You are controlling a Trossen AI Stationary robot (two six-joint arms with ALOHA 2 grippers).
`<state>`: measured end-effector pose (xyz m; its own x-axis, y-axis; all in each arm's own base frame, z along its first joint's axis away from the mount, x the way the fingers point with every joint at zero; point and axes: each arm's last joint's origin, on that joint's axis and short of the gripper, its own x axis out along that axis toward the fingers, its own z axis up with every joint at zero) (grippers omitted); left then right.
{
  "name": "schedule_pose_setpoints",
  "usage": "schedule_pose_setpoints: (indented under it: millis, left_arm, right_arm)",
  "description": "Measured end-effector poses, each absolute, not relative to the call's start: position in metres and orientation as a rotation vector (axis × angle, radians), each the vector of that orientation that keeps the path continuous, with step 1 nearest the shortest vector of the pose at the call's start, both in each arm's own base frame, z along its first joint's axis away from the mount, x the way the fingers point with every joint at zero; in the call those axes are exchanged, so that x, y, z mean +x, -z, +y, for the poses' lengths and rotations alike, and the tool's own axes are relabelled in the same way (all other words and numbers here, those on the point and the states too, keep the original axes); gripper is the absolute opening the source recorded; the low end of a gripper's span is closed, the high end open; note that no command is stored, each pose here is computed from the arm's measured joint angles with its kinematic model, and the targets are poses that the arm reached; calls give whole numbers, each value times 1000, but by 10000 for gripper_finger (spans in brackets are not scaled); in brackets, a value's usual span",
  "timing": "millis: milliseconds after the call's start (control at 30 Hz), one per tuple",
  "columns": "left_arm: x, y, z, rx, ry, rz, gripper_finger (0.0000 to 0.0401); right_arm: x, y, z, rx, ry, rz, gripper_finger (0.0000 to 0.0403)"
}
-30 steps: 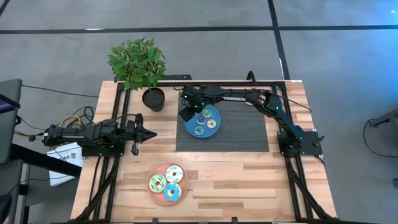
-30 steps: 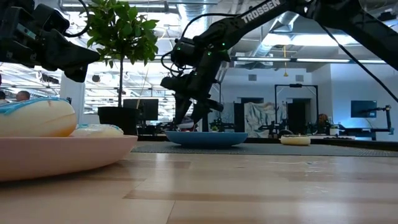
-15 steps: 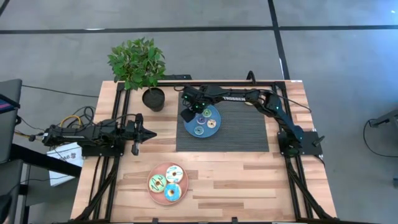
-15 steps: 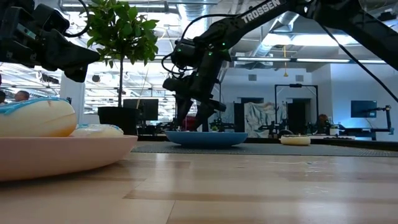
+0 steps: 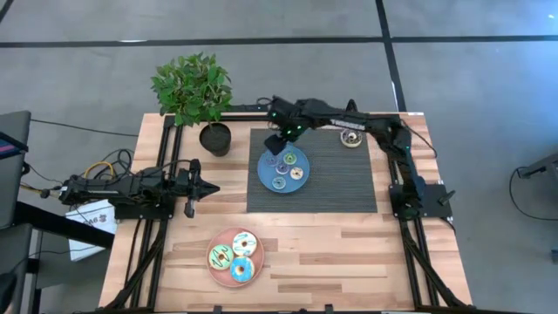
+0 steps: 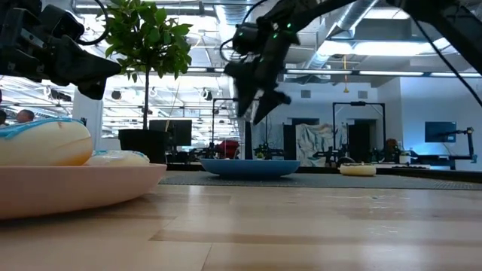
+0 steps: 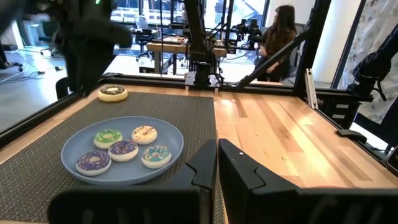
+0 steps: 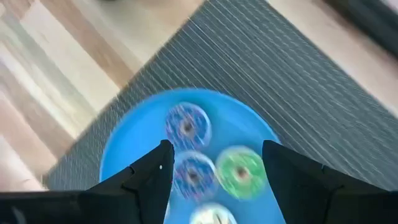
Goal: Pick & Place donuts
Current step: Put the large black donut on the light orange plate
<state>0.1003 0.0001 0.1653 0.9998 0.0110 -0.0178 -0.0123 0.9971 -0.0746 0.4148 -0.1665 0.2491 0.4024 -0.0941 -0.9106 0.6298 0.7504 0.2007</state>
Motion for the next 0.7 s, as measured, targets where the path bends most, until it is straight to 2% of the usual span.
schedule_pose_setpoints:
  millis: [133, 267, 567, 700]
  left_arm:
    - [100, -165, 0, -75, -12, 18, 9]
    - [100, -165, 0, -75, -12, 17, 9]
    - [100, -165, 0, -75, -12, 18, 9]
    - [100, -165, 0, -74, -12, 18, 9]
  right_arm:
    - [389, -264, -168, 577, 515, 1141, 232]
    - [359, -259, -164, 614, 552, 1164, 232]
    - [267, -236, -129, 796, 703, 1065, 232]
    - [236, -235, -122, 773, 817, 1014, 232]
